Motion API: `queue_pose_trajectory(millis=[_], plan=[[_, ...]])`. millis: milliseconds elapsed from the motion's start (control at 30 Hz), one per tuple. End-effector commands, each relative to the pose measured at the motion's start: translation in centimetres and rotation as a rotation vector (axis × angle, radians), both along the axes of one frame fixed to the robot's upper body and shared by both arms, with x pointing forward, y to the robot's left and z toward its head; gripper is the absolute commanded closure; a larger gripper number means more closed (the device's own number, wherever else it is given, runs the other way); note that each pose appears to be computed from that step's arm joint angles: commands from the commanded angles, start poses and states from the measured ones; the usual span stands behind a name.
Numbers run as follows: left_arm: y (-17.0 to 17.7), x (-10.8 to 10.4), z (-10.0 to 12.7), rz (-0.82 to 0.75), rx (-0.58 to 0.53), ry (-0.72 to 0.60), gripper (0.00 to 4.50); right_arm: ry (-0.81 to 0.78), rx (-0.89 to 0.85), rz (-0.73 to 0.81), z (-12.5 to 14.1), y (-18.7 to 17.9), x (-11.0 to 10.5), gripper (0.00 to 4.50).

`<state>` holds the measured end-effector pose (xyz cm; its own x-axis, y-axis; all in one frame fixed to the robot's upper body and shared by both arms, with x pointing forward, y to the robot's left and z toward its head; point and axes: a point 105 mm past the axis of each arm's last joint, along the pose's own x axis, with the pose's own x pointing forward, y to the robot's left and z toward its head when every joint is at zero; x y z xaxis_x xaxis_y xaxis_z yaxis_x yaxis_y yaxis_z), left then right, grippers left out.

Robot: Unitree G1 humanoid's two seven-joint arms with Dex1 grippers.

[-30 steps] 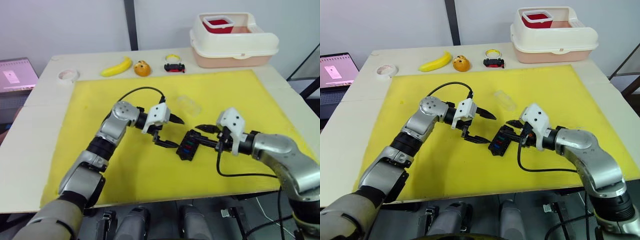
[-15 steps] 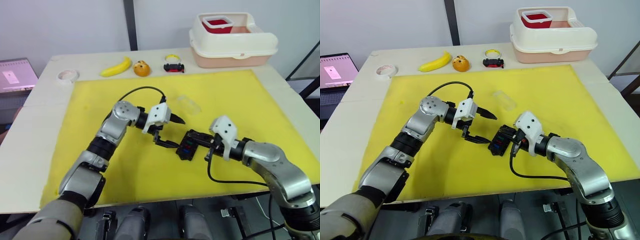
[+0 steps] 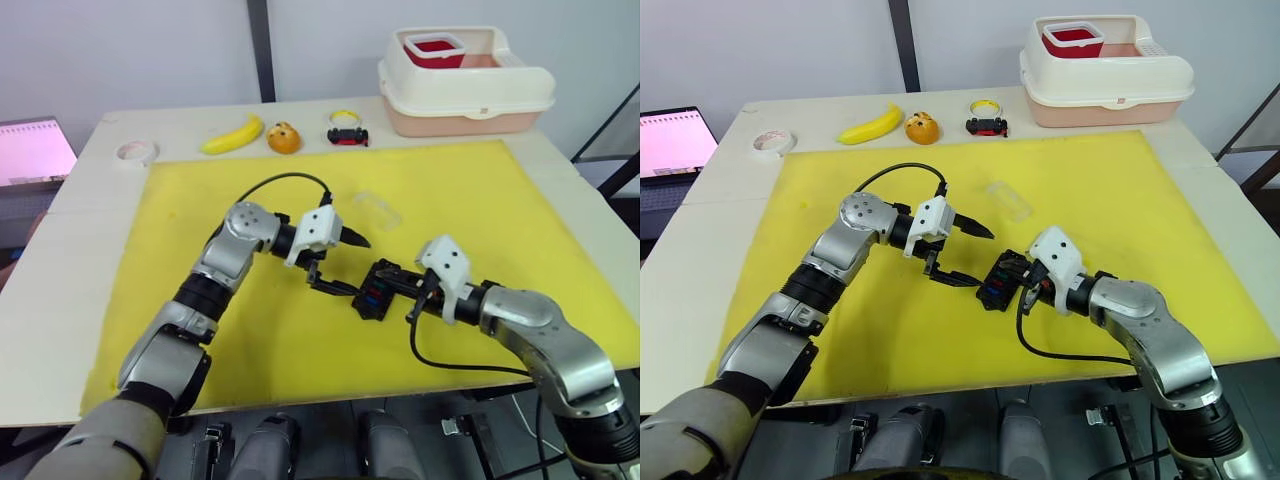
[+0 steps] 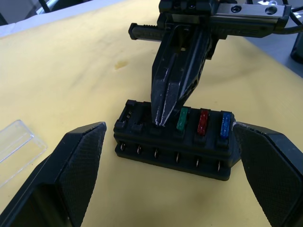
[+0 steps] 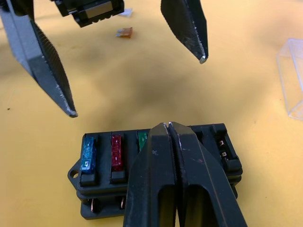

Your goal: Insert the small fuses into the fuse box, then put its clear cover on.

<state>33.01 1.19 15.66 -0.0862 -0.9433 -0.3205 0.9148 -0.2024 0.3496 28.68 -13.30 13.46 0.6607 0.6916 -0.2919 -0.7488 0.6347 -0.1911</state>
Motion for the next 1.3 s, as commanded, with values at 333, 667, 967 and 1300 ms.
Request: queue_pose_trajectory(millis=[333, 667, 967, 1300], plan=[[6.0, -1.0, 3.0, 0.214, -0.182, 0.077, 0.0, -0.113, 0.117, -0.065, 7.0, -3.7, -2.3, 4.44], [21.8, -4.0, -0.3, 0.815, -0.146, 0.357, 0.0, 0.027, -0.038, -0.289, 6.7, -13.8, -6.1, 0.99], [24.5, -6.3, -0.1, 0.978, -0.184, 0.535, 0.0, 0.03, -0.013, -0.202, 6.7, -12.1, -5.8, 0.03], [18.0, -5.6, 0.2, 0.872, -0.327, 1.083, 0.0, 0.034, 0.079, 0.202, 7.3, -1.7, -5.6, 0.03]])
